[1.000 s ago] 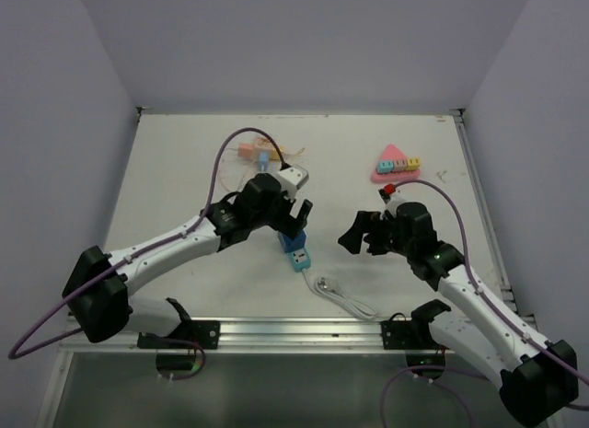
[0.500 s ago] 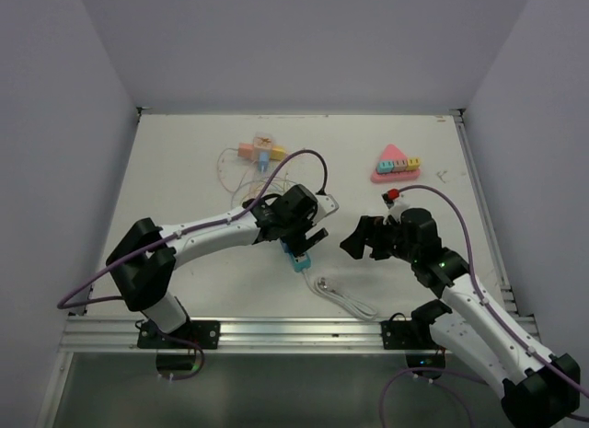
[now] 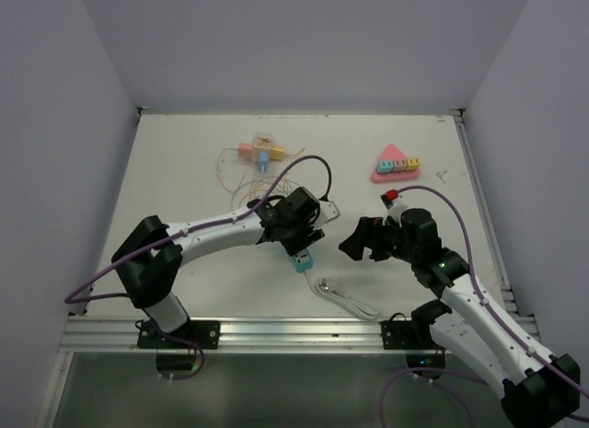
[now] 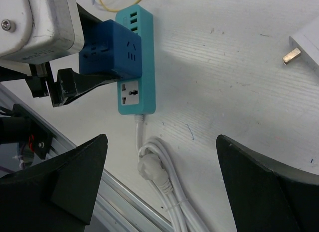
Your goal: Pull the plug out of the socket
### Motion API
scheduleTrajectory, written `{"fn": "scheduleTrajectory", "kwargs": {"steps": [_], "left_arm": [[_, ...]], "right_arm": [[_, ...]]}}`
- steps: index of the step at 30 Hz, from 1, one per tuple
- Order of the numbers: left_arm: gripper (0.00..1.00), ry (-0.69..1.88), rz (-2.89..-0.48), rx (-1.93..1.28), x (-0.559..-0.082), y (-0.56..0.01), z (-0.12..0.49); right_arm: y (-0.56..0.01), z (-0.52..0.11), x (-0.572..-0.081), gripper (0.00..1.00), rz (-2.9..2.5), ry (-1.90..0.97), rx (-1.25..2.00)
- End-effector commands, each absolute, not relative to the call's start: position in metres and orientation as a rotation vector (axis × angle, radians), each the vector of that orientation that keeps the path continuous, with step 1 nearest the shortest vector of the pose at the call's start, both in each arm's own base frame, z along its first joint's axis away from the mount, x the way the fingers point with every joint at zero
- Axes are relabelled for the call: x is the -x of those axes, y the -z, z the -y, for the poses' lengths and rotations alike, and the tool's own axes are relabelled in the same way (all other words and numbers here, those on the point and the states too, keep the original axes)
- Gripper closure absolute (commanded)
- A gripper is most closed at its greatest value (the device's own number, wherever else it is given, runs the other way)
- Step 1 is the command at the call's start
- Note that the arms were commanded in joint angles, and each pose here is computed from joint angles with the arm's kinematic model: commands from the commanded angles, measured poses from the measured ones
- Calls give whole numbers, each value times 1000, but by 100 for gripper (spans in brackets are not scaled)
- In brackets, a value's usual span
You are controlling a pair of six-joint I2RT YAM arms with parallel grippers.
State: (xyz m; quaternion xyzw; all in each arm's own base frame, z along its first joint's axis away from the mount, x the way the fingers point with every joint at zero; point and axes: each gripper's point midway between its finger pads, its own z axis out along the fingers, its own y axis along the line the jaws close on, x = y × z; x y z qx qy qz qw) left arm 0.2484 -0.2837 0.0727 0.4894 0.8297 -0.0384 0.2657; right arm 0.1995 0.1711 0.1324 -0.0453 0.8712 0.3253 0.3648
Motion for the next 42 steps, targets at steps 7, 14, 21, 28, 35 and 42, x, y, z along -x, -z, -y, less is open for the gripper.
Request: {"fn": "scheduleTrajectory", "kwargs": {"steps": [7, 14, 21, 28, 35, 42], "left_arm": [[81, 275, -2088, -1206, -246, -126, 300], [99, 503, -1957, -932, -238, -176, 308], [100, 666, -1834, -761, -227, -211, 306], [100, 709, -1815, -715, -225, -210, 307], [100, 766, -1789, -651, -224, -216, 309], [100, 804, -1774, -587, -220, -220, 304]], "right_arm": [[-132, -197, -197, 6, -2254, -1031, 97], [-139, -223, -202, 3, -2244, -1158, 89], [-140, -256, -199, 2, -2272, -1214, 147], [-147, -278, -198, 5, -2261, -1233, 191], [-139, -286, -198, 21, -2289, -1227, 193], [-116, -273, -200, 68, -2334, -1127, 138]]}}
